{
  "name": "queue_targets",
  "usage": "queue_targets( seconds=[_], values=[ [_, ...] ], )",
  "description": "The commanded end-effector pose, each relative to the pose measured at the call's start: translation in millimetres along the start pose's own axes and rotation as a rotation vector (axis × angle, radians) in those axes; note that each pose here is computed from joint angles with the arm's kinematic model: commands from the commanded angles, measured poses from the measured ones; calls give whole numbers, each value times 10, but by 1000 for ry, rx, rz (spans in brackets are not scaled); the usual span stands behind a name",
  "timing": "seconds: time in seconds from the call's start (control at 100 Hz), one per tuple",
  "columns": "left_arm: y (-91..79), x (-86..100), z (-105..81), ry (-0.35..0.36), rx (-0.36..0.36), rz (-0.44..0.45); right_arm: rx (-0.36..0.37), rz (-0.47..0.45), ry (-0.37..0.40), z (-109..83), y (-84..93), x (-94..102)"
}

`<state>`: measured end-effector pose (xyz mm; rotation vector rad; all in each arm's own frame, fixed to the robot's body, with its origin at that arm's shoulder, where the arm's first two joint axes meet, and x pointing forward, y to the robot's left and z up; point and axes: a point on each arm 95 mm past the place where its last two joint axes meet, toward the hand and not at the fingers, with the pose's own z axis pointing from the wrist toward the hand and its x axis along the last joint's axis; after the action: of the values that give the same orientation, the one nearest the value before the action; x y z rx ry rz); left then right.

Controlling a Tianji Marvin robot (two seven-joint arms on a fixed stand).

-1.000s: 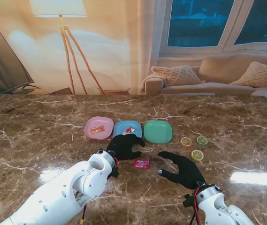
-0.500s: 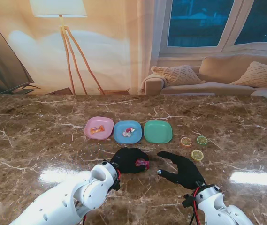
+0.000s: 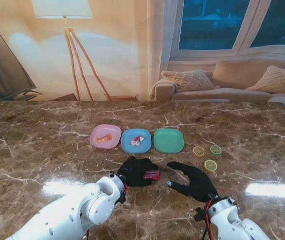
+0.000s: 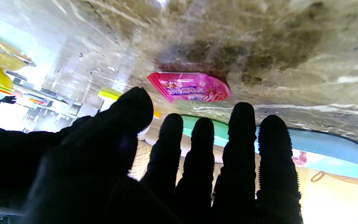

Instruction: Portion candies into small dishes

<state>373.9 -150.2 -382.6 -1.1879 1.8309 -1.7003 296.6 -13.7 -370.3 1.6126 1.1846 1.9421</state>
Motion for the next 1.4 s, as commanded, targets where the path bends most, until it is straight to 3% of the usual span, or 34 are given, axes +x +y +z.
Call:
queue_targets(
  seconds=[0.0,0.51,0.91,1.18,1.39],
  values=[
    [23,4,14,-6,-10,17,19,10,-11,-30,-53,-21],
    [150,-59,92,-9,-88,72,22,14,-7,-23,-49,-20],
    [380,-47,74,25,-139,121,19,23,-6,-14,-53,-22],
    [496,-74,42,26,-183,89,21,30,1,-9,-59,-16],
    [516,-84,55,25,-168,69,20,35,-1,-15,-62,-16]
  ],
)
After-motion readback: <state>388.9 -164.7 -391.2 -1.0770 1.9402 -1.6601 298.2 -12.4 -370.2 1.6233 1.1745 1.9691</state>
